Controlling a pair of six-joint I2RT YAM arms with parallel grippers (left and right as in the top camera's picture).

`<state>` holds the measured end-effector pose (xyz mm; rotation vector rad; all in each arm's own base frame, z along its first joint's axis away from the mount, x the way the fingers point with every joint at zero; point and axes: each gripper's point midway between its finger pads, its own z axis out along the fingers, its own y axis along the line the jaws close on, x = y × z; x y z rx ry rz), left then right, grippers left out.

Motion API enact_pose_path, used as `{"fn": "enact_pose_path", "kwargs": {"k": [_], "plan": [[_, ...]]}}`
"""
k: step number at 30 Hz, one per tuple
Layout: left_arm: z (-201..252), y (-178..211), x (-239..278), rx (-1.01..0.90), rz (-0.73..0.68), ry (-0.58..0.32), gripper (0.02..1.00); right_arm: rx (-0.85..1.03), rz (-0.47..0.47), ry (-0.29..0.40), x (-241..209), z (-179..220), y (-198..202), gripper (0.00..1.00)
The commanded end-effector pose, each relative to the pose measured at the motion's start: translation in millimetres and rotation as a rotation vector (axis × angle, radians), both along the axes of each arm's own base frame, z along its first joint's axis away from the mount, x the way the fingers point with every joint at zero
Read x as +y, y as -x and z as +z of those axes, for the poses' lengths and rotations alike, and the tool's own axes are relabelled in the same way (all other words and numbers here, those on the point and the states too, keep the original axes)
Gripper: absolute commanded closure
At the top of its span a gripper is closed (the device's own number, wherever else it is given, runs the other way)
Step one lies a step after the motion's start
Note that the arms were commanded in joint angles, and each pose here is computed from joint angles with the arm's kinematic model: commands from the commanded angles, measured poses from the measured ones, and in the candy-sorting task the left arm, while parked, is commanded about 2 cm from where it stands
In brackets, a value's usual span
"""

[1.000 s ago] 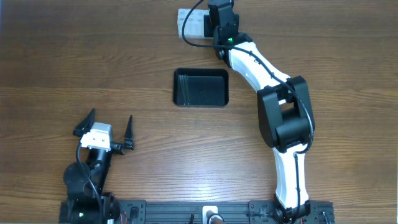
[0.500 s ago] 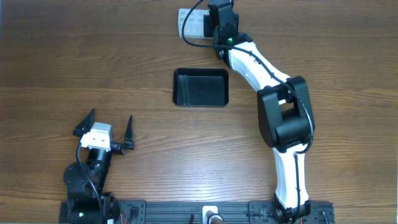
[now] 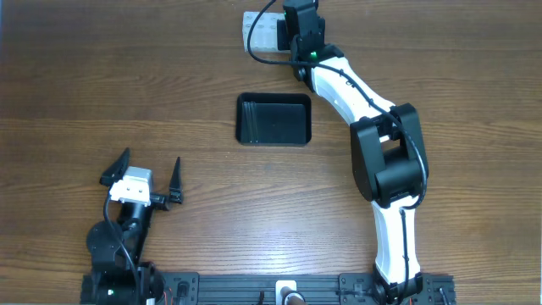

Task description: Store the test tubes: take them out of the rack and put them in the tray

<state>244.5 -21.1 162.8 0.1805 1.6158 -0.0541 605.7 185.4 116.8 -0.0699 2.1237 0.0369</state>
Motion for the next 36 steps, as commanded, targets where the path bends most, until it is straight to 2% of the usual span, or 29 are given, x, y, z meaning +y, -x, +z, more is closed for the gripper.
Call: {"fn": "enact_pose_path", "kwargs": {"k": [1,7,12,15,20,25,36], "plan": [[-1.2,0.2,-0.1,-0.002,-0.004,-0.01,0.018,-0.086,0.038,-0.007,12.6,54.2,2.0,0.886],[-1.2,0.2,-0.2,-0.002,-0.004,-0.01,0.018,-0.186,0.07,0.009,17.3,126.0,19.4,0.888],[-1.2,0.2,-0.1,-0.002,-0.004,-0.01,0.018,-0.307,0.028,0.023,6.0,197.9,39.2,0.882],[-1.2,0.2,-0.1,-0.002,-0.004,-0.01,0.018,-0.376,0.033,0.029,2.4,240.8,57.1,0.879],[-1.2,0.2,-0.1,-0.002,-0.004,-0.01,0.018,-0.391,0.045,0.008,-2.8,279.9,91.4,0.879],[-1.2,0.2,-0.1,-0.002,-0.004,-0.01,0.018,-0.234,0.03,-0.054,-2.5,258.9,121.3,0.89],[-1.2,0.2,-0.1,-0.002,-0.004,-0.01,0.018,0.292,0.084,-0.179,25.2,134.2,163.8,0.906]]}}
